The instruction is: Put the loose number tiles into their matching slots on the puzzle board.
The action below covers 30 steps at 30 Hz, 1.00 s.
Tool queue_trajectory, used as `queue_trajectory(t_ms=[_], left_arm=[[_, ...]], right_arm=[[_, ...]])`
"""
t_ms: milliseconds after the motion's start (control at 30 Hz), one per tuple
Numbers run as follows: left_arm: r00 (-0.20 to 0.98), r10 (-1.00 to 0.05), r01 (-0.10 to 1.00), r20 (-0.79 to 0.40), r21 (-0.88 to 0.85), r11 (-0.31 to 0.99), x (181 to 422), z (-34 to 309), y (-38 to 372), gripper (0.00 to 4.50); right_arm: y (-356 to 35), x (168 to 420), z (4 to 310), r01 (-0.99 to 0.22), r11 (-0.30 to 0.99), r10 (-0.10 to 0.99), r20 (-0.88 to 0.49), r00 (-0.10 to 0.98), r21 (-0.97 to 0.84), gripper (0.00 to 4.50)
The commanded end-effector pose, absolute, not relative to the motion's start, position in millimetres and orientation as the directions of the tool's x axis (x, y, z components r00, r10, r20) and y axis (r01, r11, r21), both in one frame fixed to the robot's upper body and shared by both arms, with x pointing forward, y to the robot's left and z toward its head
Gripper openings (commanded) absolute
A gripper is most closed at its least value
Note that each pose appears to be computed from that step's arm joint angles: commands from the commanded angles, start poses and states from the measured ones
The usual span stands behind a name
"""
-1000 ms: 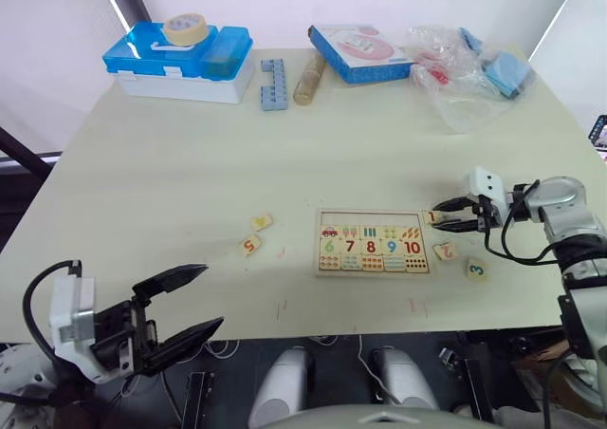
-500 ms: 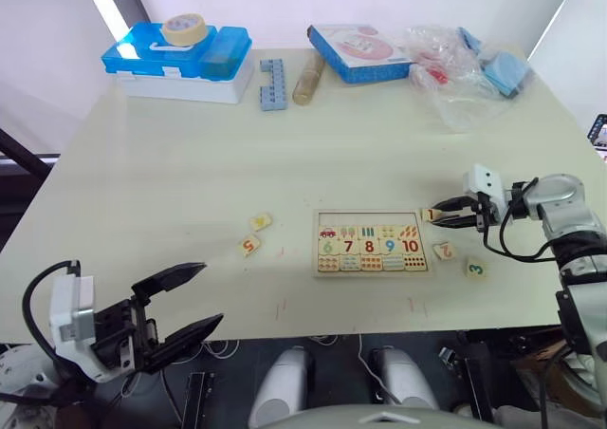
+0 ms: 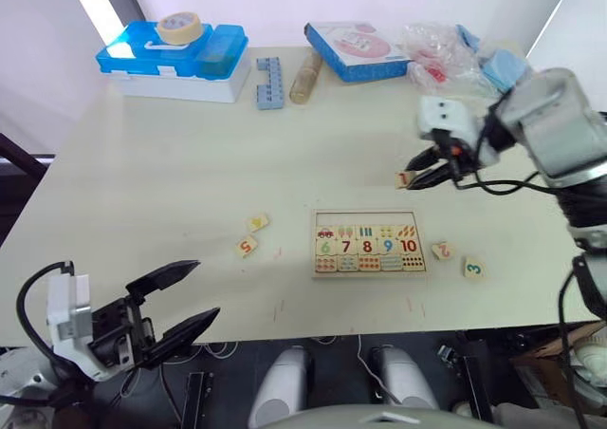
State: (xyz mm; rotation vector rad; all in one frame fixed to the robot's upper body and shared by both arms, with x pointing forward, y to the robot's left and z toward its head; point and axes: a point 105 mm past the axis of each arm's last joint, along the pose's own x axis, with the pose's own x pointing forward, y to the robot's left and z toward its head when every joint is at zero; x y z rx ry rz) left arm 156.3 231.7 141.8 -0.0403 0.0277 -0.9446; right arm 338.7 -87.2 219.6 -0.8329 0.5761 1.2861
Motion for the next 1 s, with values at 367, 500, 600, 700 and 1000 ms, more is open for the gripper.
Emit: queue_trajectory(t_ms=[367,500,600,700,1000], left_arm=[[0.632,-0.774,0.775,-0.028,0.007,0.633,155,150,240,4.5],[0.637,-0.771,0.771,-0.03,0.011,0.637,155,150,240,4.5],[0.641,-0.767,0.767,-0.031,0.013,0.641,155,150,241,4.5],[0.644,-0.765,0.765,-0.033,0.012,0.644,155,150,241,4.5],[0.65,-0.759,0.76,-0.032,0.01,0.65,154,149,242,4.5]], right_arm=[[-14,341,170,-0.971,0.017,0.497,-0.841,0.214,-0.237,0.9],[-2,347,158,-0.973,0.05,0.496,-0.84,0.219,-0.224,0.9],[7,344,155,-0.978,0.051,0.509,-0.838,0.199,-0.201,0.9],[11,342,153,-0.981,0.054,0.514,-0.837,0.188,-0.187,0.9],[18,345,151,-0.981,0.066,0.521,-0.831,0.192,-0.185,0.9]])
